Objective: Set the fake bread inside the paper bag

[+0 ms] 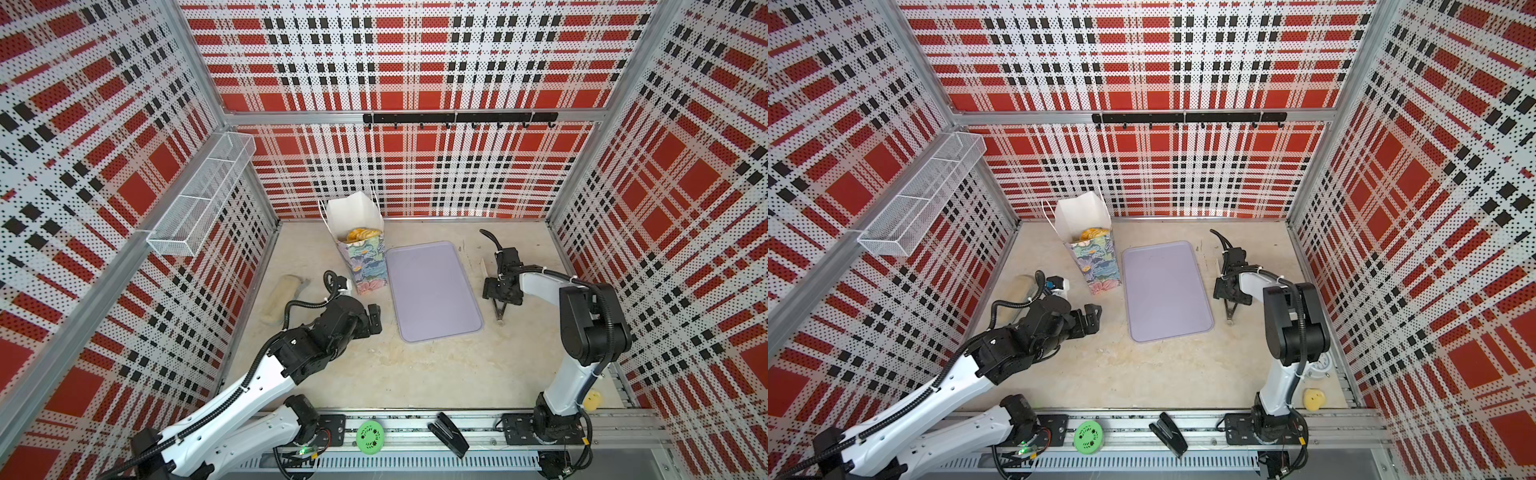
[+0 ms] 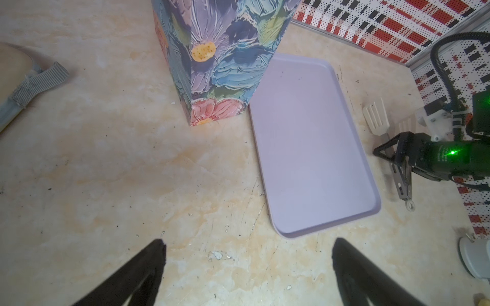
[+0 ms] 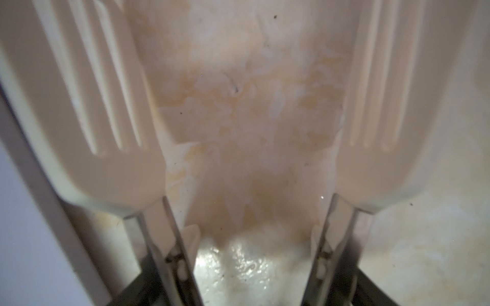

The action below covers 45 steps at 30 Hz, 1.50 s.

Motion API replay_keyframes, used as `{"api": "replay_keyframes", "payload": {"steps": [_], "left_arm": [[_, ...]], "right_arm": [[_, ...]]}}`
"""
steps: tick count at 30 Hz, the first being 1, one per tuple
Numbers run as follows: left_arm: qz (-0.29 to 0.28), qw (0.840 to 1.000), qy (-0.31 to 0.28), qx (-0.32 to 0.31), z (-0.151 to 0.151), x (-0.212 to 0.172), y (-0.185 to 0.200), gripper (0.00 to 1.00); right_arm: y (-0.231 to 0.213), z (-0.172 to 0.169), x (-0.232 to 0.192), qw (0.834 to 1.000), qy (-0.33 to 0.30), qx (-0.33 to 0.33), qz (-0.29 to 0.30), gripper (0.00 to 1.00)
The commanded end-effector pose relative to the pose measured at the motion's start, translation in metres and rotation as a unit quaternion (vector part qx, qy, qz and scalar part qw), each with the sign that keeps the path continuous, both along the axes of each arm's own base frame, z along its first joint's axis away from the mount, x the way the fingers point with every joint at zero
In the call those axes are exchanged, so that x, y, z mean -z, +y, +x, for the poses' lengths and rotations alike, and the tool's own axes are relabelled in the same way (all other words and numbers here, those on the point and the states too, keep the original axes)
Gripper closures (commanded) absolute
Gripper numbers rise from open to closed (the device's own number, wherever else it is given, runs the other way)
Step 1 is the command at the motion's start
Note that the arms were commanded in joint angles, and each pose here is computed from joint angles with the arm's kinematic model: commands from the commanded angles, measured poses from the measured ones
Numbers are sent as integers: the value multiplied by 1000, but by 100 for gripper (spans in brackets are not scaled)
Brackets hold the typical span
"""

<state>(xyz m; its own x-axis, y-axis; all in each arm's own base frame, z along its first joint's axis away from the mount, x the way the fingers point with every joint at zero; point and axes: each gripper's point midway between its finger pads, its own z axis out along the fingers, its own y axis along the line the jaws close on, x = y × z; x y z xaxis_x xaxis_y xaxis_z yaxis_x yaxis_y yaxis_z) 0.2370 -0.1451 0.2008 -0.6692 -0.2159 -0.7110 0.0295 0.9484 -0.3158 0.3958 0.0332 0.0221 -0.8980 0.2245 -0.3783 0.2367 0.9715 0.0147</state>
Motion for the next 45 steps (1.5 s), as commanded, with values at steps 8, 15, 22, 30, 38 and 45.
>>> {"api": "replay_keyframes", "payload": {"steps": [8,15,22,30,38,45], "left_arm": [[-3,1000,7,-19,2,11,7,1],[15,999,-5,-38,6,11,16,1],[45,997,-17,-62,10,11,28,1],[100,988,-36,-114,22,10,46,1],[207,959,-107,-163,44,-16,69,1],[336,912,-192,-139,76,-3,88,1]], "right_arm": [[11,-5,-40,993,-103,-28,42,0],[4,-15,-97,966,-245,-81,-3,0],[-19,-25,-136,910,-391,-93,-101,0],[-43,-15,-125,864,-469,-47,-176,0],[-36,-2,-96,871,-457,-63,-168,0],[-42,3,-93,878,-447,-55,-163,0]]}}
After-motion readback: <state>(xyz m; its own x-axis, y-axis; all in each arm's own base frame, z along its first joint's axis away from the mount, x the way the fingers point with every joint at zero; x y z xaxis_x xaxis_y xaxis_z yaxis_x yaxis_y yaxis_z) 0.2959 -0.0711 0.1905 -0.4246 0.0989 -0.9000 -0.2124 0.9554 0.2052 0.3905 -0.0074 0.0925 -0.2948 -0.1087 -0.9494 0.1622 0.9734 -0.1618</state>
